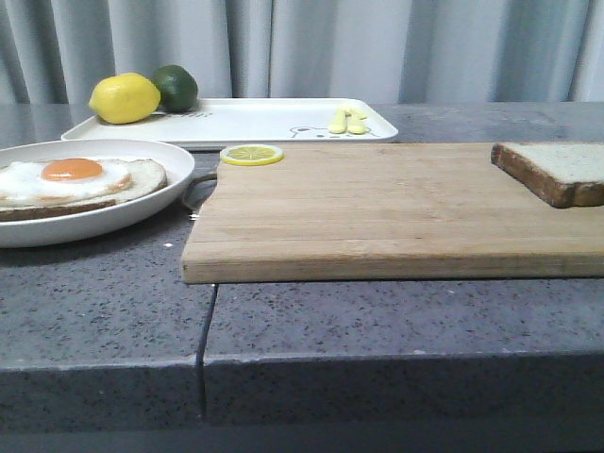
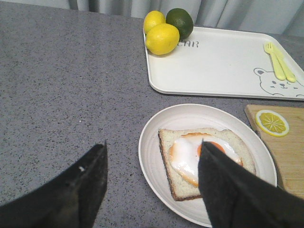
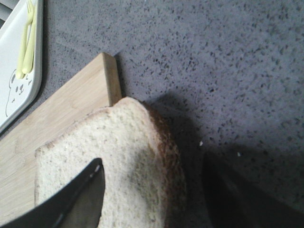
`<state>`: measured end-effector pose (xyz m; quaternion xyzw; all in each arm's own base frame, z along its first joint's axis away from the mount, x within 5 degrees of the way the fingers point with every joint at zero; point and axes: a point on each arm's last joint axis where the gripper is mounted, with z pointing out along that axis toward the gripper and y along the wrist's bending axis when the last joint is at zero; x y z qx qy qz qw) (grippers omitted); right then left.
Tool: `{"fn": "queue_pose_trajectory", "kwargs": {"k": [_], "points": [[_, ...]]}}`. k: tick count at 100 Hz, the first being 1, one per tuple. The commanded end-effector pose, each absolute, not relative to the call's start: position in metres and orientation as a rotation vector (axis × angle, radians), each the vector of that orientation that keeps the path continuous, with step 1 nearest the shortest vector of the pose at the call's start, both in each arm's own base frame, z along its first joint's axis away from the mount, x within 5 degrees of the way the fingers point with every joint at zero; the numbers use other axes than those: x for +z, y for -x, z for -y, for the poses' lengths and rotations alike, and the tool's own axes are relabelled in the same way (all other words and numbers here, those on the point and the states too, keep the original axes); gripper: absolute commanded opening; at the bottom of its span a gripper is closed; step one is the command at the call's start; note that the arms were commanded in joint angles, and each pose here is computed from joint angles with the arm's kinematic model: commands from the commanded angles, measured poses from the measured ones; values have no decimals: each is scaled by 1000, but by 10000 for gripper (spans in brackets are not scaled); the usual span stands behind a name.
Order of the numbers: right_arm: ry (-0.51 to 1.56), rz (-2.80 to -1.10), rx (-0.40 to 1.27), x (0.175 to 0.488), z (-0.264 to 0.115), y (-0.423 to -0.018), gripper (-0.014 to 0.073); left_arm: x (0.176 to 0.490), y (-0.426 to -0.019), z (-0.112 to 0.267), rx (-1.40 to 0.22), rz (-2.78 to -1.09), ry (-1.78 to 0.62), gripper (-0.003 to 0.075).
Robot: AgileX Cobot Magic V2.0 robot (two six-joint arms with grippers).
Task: Place bread and move sandwich to tray
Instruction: 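Lower the right gripper and close it on the bread slice edge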
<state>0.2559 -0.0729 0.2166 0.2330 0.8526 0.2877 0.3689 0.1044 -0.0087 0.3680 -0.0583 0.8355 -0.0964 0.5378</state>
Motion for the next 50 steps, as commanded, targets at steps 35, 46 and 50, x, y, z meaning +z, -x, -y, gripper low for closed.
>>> {"fn": "queue_pose_trajectory", "kwargs": {"k": [35,46,50], "points": [[-562,-2145,858,224,71,-262,459,384,-107,9,-243,-1890,141,385],[-559,-2147,868,224,70,-262,459,384,-107,9,-243,-1890,141,385],[-555,-2147,874,224,70,-262,459,384,-107,9,-243,-1890,141,386]]}}
